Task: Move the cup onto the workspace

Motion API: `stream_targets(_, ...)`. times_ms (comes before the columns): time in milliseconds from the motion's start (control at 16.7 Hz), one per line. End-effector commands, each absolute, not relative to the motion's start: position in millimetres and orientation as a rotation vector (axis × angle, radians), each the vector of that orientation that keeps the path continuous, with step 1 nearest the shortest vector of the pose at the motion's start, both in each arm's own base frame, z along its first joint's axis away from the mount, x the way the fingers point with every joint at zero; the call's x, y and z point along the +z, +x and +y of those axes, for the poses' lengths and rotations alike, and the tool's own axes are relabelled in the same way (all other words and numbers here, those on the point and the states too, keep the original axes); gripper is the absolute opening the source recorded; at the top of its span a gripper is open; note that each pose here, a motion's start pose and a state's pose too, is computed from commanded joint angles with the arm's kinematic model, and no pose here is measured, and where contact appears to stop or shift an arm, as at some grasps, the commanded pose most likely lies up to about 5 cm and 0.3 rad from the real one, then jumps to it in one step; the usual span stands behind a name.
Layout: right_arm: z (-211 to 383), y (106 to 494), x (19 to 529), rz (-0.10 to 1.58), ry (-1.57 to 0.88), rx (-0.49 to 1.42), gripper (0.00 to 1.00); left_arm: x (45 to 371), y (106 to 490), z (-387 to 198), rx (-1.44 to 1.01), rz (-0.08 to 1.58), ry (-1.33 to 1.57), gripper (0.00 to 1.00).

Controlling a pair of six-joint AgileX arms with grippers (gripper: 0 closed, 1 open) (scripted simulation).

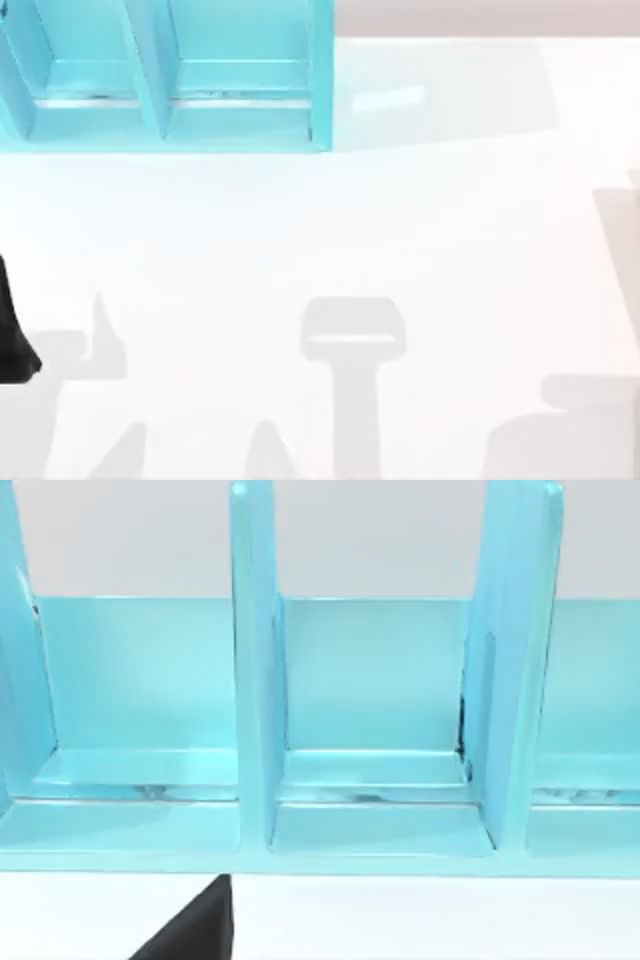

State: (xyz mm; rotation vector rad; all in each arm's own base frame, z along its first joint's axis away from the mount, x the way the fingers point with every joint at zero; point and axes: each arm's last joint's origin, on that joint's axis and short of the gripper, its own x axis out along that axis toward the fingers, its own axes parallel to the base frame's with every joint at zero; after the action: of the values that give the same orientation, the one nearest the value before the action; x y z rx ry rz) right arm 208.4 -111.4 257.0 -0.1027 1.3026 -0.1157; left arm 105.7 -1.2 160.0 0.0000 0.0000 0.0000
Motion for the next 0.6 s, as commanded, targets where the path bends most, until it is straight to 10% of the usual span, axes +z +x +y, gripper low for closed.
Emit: stream_targets(600,-165.5,235.0,249.3,1.575,0.010,-0.007,1.00,160.0,105.7,-1.2,0.000,0.000,0.000,1.00)
